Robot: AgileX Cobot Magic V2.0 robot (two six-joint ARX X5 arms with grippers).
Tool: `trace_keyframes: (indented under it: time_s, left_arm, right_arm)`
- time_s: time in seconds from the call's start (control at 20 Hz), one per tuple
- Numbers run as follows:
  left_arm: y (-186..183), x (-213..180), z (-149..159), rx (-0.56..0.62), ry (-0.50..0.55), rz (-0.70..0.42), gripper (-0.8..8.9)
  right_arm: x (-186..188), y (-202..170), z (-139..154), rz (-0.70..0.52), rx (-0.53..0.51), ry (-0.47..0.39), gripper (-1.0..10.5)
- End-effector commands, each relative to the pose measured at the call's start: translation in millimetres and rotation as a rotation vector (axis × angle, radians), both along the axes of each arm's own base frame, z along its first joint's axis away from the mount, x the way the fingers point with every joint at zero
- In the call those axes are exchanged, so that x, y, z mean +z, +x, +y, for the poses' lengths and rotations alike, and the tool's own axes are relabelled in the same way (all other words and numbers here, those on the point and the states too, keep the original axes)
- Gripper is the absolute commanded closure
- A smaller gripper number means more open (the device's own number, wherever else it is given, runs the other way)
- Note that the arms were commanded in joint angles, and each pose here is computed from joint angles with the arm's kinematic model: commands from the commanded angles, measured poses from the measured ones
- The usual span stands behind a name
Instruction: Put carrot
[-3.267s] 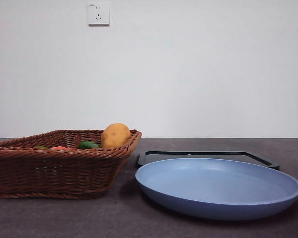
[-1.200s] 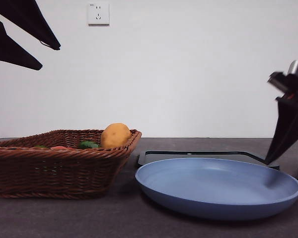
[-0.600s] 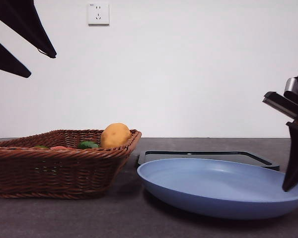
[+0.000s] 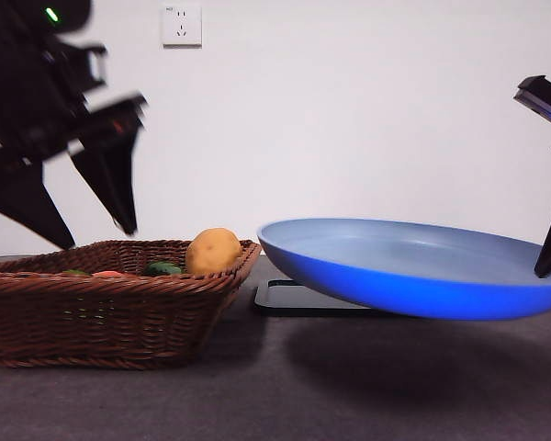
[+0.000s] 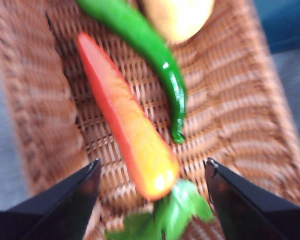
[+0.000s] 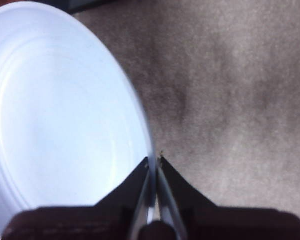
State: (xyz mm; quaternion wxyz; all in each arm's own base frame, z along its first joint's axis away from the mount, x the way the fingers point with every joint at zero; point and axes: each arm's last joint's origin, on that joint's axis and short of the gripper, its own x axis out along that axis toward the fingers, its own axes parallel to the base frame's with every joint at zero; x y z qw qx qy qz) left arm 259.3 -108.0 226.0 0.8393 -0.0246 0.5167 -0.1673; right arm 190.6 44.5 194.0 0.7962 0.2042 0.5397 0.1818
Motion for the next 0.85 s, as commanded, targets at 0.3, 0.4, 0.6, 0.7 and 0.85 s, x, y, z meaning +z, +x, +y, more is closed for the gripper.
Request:
trace_keyframes:
  time_s: [0.3,0.4,0.6,0.7,0.85]
  left_arm:
    - [43.3,-40.7,-17.2,0.057,0.105,0.125,4.52]
    - [42.8,-41.9,-19.2,0.050,0.107,0.129,5.11]
    - [42.2,-42.1,-19.6,0.033,0.095,0.138,6.88]
    - [44.4,-40.7,-20.5,0.033,0.084,0.115,6.88]
    - [48.3,-20.5,-21.2,0.030,0.095,0.147,6.88]
  right_arm:
    - [2.4,2.5,0.9,-0.018,0.013,0.000,9.4]
    - [2.4,2.5,1.0,-0.019,0.015,0.000,9.4]
    - [2.4,2.5,1.0,-0.023,0.020,-0.003,9.4]
    - [2.4,2.5,1.0,-0.027,0.028,-0.006,9.4]
    - [2.5,2.6,1.0,-0.028,0.028,-0.007,9.4]
